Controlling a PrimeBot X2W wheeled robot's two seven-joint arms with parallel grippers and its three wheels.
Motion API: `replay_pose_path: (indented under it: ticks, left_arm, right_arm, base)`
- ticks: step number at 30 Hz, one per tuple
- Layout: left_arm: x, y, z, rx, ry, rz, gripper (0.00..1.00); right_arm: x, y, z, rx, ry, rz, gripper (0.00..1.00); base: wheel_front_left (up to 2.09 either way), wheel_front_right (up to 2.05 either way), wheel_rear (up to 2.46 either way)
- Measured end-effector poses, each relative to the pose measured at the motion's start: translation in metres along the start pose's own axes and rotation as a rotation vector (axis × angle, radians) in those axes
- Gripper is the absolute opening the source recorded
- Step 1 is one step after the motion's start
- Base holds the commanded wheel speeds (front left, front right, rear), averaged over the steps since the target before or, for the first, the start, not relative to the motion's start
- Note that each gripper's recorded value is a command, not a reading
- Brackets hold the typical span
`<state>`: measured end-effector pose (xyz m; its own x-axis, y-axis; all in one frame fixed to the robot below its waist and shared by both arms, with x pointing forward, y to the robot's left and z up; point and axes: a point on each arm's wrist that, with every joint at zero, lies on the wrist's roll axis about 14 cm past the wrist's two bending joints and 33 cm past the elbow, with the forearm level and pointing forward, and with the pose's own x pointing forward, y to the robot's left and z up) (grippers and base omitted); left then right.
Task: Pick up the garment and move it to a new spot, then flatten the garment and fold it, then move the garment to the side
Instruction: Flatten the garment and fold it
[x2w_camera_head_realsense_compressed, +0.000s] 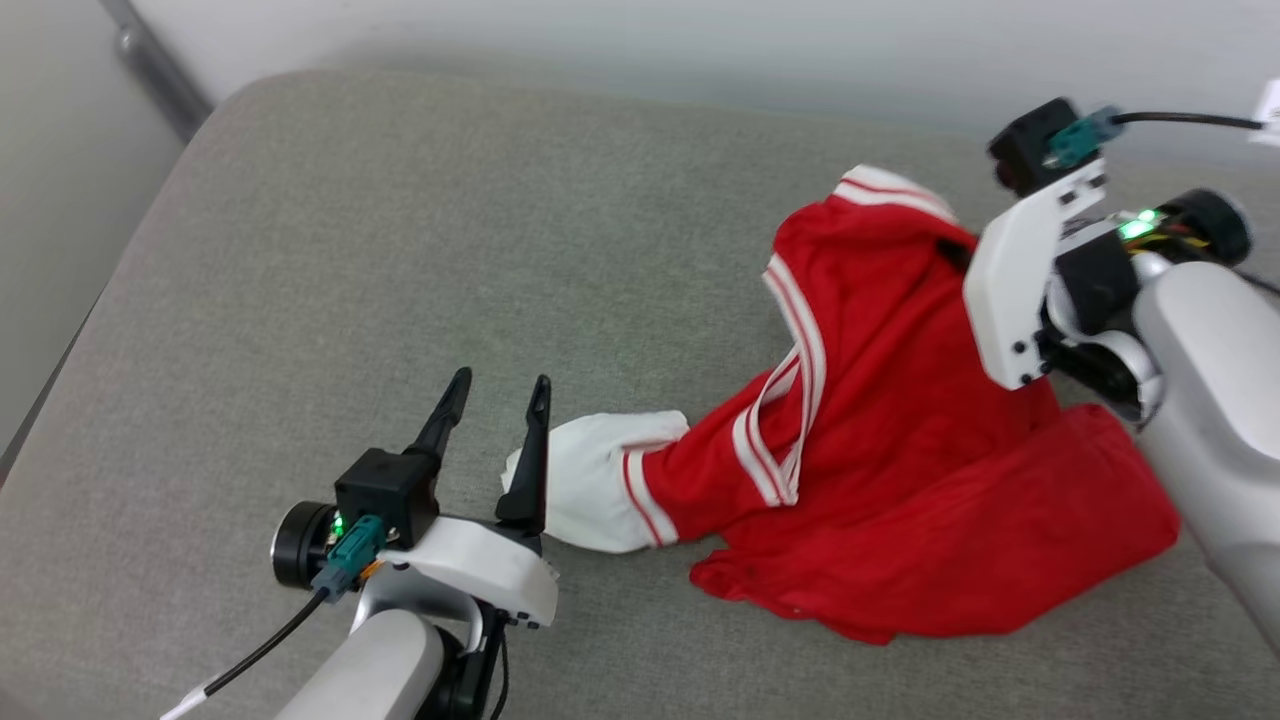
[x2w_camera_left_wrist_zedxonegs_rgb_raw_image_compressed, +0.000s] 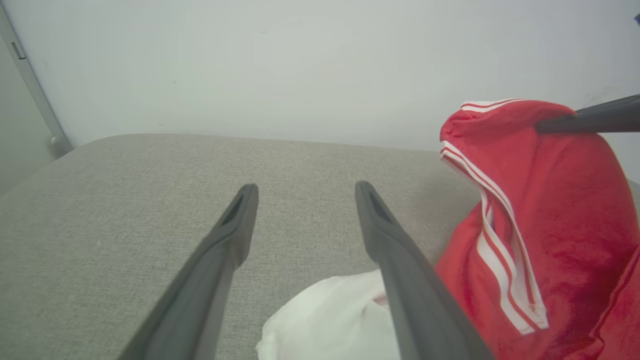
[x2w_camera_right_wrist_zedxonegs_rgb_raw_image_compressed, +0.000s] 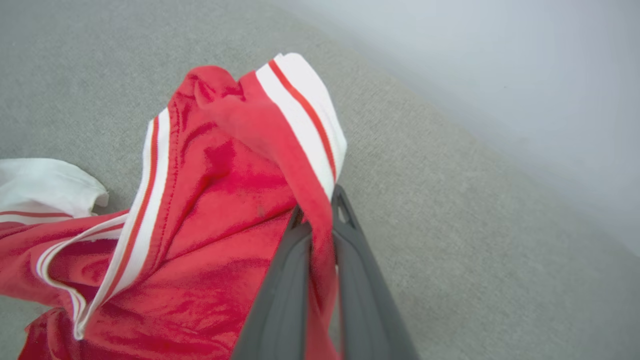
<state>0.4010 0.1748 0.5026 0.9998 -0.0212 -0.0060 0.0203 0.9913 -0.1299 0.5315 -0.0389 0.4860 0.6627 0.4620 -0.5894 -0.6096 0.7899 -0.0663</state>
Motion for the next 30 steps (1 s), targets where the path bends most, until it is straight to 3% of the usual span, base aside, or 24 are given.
replay_pose_path:
  ticks: [3,9,14,16,17,18,19,27,30]
  left_arm:
    - [-0.003,0.001,0.001,0.000,-0.003,0.004,1.00]
    - [-0.009,-0.001,0.000,-0.003,0.005,0.001,1.00]
    - [-0.012,-0.008,-0.002,-0.012,0.018,-0.014,1.00]
    - [-0.012,-0.010,-0.001,-0.010,0.020,-0.018,1.00]
    - [-0.012,-0.010,0.000,-0.011,0.018,-0.021,1.00]
    - [-0.012,-0.011,0.001,-0.012,0.017,-0.023,1.00]
    - [-0.012,-0.011,0.001,-0.012,0.019,-0.022,1.00]
    - [-0.014,-0.014,0.002,-0.002,0.026,-0.033,1.00]
    - [-0.014,-0.015,0.003,-0.001,0.024,-0.037,1.00]
  right_arm:
    - [-0.026,-0.019,0.008,-0.024,-0.086,-0.063,0.00]
    - [-0.067,-0.017,-0.066,0.011,-0.041,-0.125,0.00]
    - [-0.092,0.032,-0.138,0.142,0.043,-0.091,0.00]
    - [-0.098,0.053,-0.159,0.212,0.071,-0.070,0.06]
    - [-0.102,0.062,-0.167,0.228,0.081,-0.067,0.20]
    - [-0.104,0.067,-0.172,0.247,0.083,-0.070,0.64]
    - [-0.106,0.073,-0.173,0.274,0.072,-0.066,1.00]
    - [-0.127,0.057,-0.121,0.342,-0.211,-0.157,1.00]
    - [-0.135,0.043,-0.116,0.366,-0.241,-0.195,1.00]
  base:
    - [0.00,0.00,0.00]
    - [0.00,0.00,0.00]
    - [0.00,0.00,0.00]
    - [0.00,0.00,0.00]
    - [0.00,0.00,0.00]
    - [0.00,0.00,0.00]
    - [0.00,0.00,0.00]
    - [0.00,0.00,0.00]
    - [0.00,0.00,0.00]
